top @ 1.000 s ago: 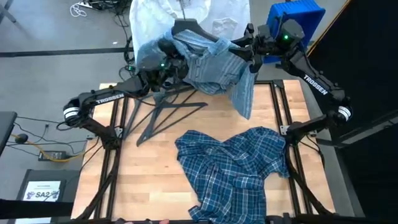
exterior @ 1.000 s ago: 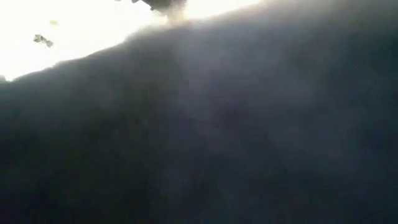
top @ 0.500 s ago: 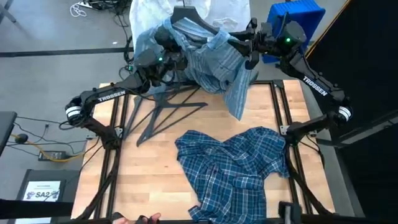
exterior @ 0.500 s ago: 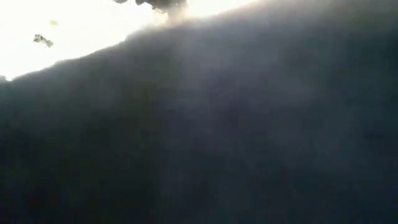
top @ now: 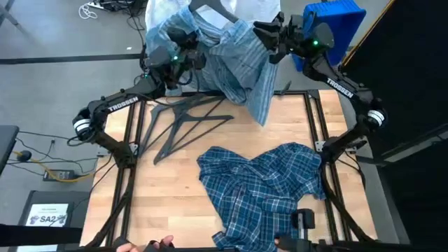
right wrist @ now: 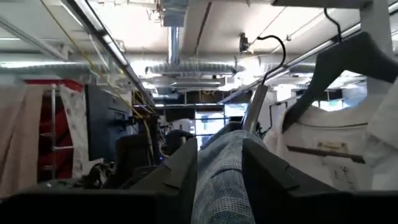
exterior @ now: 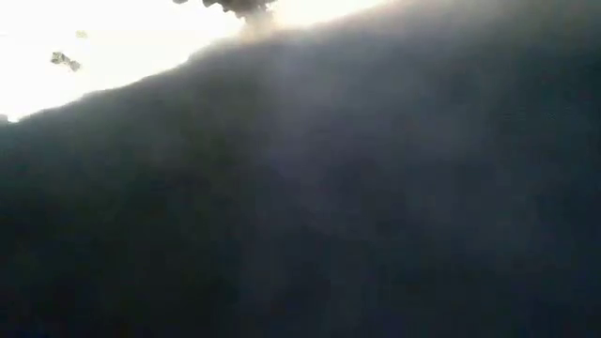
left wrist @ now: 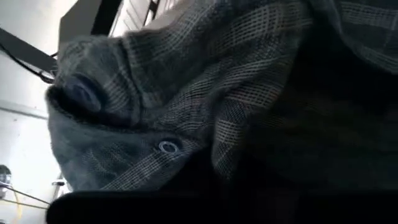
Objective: Hang clothes
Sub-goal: Hang the green shirt on the hanging rack
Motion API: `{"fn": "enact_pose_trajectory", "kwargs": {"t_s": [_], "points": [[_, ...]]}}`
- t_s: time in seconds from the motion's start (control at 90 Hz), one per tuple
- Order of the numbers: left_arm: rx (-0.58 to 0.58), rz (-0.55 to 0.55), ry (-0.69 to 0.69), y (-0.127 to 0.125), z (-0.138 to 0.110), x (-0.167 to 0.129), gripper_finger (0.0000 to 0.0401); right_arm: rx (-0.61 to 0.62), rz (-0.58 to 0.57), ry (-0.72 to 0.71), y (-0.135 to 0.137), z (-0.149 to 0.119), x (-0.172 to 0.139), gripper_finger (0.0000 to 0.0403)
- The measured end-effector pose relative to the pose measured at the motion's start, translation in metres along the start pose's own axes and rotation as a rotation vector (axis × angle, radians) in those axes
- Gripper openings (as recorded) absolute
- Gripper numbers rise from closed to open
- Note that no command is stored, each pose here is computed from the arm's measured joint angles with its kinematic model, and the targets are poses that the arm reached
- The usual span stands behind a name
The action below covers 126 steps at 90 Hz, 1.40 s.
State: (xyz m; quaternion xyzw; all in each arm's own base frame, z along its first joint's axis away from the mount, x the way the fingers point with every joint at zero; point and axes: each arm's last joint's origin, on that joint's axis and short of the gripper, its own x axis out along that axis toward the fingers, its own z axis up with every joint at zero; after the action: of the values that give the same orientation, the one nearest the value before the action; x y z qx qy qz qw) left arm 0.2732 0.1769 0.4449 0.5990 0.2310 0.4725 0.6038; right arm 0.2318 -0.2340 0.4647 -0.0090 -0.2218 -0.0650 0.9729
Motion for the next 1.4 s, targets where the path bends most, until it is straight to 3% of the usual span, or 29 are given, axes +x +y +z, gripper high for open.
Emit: {"fn": "enact_pose_trajectory", "kwargs": {"t_s": [0.267, 0.422, 0.6, 0.767, 0.9, 1.078, 1.278, 1.4], "points": [[0.021, 0.027, -0.024, 0.010, 0.004, -0.001, 0.0000, 0.031, 0.010, -0.017, -0.002, 0.004, -0.003, 0.0085], [0.057, 0.000, -0.004, 0.012, 0.019, -0.014, 0.0000, 0.096, 0.108, 0.029, 0.004, 0.002, -0.001, 0.0080], [0.053, -0.101, 0.012, 0.012, 0.041, -0.044, 0.0001, 0.155, 0.206, 0.111, 0.020, 0.003, 0.000, 0.0079], [-0.071, -0.316, -0.003, -0.002, 0.053, -0.078, 0.0001, 0.154, 0.219, 0.318, 0.037, -0.009, -0.005, 0.0079], [-0.126, -0.529, 0.044, -0.021, 0.051, -0.100, 0.0001, 0.246, 0.231, 0.580, 0.049, -0.046, -0.012, 0.0084], [-0.207, -0.763, 0.145, -0.047, 0.053, -0.127, 0.0001, 0.286, 0.210, 0.794, 0.072, -0.097, -0.023, 0.0085], [-0.267, -1.020, 0.177, -0.077, 0.058, -0.155, 0.0001, 0.445, 0.238, 0.901, 0.101, -0.168, -0.044, 0.0085], [-0.330, -1.142, 0.199, -0.114, 0.055, -0.171, 0.0001, 0.526, 0.229, 0.909, 0.113, -0.195, -0.057, 0.0084]]}}
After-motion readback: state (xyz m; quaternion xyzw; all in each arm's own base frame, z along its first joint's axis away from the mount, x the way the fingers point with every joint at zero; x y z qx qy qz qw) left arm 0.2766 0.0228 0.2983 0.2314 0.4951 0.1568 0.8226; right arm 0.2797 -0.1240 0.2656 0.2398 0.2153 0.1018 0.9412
